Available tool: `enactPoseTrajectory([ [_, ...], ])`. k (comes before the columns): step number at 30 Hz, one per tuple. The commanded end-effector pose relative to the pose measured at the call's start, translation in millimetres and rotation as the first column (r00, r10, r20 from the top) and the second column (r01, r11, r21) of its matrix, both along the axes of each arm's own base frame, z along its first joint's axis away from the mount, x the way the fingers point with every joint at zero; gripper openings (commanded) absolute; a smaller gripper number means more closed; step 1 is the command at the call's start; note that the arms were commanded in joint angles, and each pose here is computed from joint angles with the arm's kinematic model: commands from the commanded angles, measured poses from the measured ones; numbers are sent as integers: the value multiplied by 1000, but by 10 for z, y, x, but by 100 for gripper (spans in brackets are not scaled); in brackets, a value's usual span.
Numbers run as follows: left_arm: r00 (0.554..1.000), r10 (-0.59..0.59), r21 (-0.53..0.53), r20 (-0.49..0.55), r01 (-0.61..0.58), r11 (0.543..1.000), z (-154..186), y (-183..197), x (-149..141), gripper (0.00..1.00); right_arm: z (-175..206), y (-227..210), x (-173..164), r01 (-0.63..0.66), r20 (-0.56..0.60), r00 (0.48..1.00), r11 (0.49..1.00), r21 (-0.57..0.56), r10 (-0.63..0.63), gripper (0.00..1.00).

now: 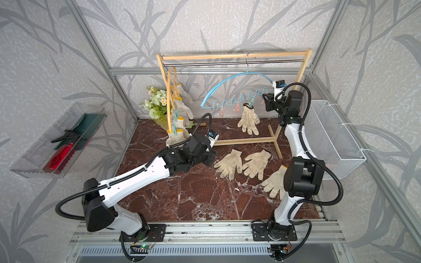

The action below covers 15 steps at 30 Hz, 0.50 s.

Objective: Clip the gloves onto a hanger to dry
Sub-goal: Open the clamp at the hanger, then pick up the glove from the center of the board.

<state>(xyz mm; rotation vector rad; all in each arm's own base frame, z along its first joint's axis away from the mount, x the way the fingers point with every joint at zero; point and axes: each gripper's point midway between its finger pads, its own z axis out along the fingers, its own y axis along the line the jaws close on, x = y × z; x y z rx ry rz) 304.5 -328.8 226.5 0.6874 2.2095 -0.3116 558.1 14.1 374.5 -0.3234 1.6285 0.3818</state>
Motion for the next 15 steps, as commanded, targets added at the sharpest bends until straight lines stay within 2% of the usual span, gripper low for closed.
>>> enactPoseTrajectory([
  [1,996,18,-53,-85,-22,998,-274,-244,49,42,140,40,-55,-7,43,999,1000,5,6,19],
  [7,970,70,113,-233,-44,993,-953,-504,246,35,119,56,-72,-9,40,999,1000,7,8,19],
  [15,956,104,230,-274,-40,972,-1397,-768,530,35,136,77,-95,-12,45,999,1000,11,11,20],
])
